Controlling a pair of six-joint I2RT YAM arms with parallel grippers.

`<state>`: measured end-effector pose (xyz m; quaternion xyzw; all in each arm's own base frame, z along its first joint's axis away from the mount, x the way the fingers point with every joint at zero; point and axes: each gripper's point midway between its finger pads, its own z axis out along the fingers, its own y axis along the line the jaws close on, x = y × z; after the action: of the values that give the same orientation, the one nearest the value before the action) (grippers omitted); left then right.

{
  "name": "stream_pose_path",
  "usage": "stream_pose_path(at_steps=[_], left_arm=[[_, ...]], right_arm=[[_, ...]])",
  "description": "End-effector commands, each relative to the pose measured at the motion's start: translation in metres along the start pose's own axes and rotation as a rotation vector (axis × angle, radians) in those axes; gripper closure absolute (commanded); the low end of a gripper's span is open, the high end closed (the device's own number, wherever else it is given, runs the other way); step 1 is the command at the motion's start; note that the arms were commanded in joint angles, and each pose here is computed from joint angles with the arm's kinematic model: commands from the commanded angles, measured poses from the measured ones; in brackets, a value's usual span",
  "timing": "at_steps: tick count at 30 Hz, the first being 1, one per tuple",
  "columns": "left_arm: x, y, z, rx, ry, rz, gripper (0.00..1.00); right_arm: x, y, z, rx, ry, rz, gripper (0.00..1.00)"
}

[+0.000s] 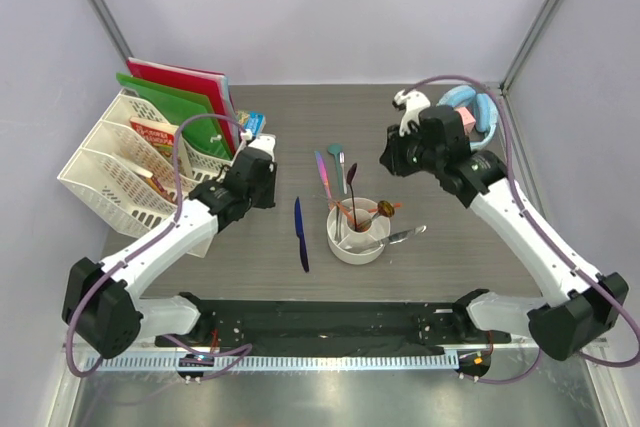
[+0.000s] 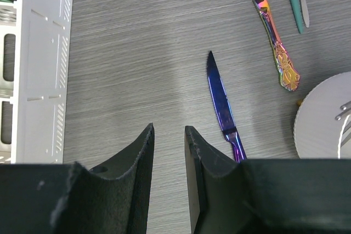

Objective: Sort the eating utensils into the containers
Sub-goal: Place the spoon in the storage box.

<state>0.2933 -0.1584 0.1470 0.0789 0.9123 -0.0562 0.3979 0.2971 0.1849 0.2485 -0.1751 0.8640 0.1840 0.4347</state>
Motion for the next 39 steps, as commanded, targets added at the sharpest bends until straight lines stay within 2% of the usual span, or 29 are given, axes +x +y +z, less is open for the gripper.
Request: stream_pose_path(at_steps=[1, 2, 3, 4, 5, 6, 7, 8, 11, 13, 15, 18, 19, 24, 25, 29, 32, 39], left_arm=[[-0.029, -0.005, -0.002, 0.012, -0.064, -0.004, 0.71], [-0.028, -0.006, -0.002, 0.017, -0.06, -0.001, 0.71], [-0.03, -0.008, -0.002, 0.022, -0.062, 0.001, 0.71], [-0.029, -0.008, -0.002, 0.023, -0.054, 0.006, 0.71], [-0.027, -0.008, -0.002, 0.024, -0.048, 0.011, 0.71], [-0.029, -0.008, -0.002, 0.024, -0.047, 0.014, 0.71], [-0.029, -0.008, -0.004, 0.024, -0.044, 0.019, 0.71], [-0.029, -0.007, -0.003, 0.021, -0.042, 0.023, 0.71], [-0.041, -0.007, -0.005, 0.018, -0.076, 0.003, 0.71], [-0.067, -0.02, -0.006, 0.096, -0.131, -0.011, 0.67], [-0.097, -0.035, 0.002, 0.169, -0.142, -0.023, 0.66], [-0.122, -0.062, 0.033, 0.239, -0.065, -0.019, 0.67], [-0.118, -0.083, 0.035, 0.343, -0.013, -0.008, 0.68], [-0.132, -0.133, 0.067, 0.561, 0.014, -0.009, 0.69], [-0.117, -0.141, 0.081, 0.601, 0.076, -0.005, 0.69], [-0.101, -0.176, 0.067, 0.859, 0.195, 0.006, 0.71], [-0.102, -0.181, 0.058, 0.912, 0.162, -0.002, 0.73], [-0.09, -0.195, 0.032, 1.043, 0.225, -0.024, 0.77]], right_arm=[[-0.05, -0.03, 0.026, 0.058, -0.078, -0.002, 0.77], [-0.067, -0.035, 0.029, 0.019, -0.1, 0.011, 0.77], [-0.06, -0.043, 0.058, -0.002, -0.05, 0.026, 0.77], [-0.063, -0.047, 0.069, -0.019, -0.038, 0.027, 0.77], [-0.081, -0.048, 0.076, -0.07, -0.056, 0.022, 0.77], [-0.067, -0.053, 0.102, -0.085, 0.02, 0.035, 0.77], [-0.069, -0.055, 0.113, -0.096, 0.036, 0.032, 0.78], [-0.086, -0.056, 0.116, -0.107, 0.006, 0.018, 0.78], [-0.093, -0.062, 0.143, -0.125, 0.02, 0.073, 0.78], [-0.088, -0.066, 0.152, -0.118, 0.04, 0.097, 0.81], [-0.078, -0.073, 0.152, -0.071, 0.057, 0.113, 0.82], [-0.069, -0.088, 0.136, 0.007, 0.043, 0.145, 0.82], [-0.07, -0.095, 0.13, 0.04, 0.031, 0.154, 0.82], [-0.064, -0.113, 0.097, 0.115, -0.01, 0.177, 0.81], [-0.055, -0.121, 0.094, 0.13, 0.005, 0.187, 0.81], [-0.044, -0.135, 0.078, 0.174, 0.003, 0.205, 0.81], [-0.037, -0.136, 0.074, 0.179, 0.006, 0.208, 0.81], [-0.023, -0.141, 0.078, 0.187, 0.03, 0.232, 0.81]])
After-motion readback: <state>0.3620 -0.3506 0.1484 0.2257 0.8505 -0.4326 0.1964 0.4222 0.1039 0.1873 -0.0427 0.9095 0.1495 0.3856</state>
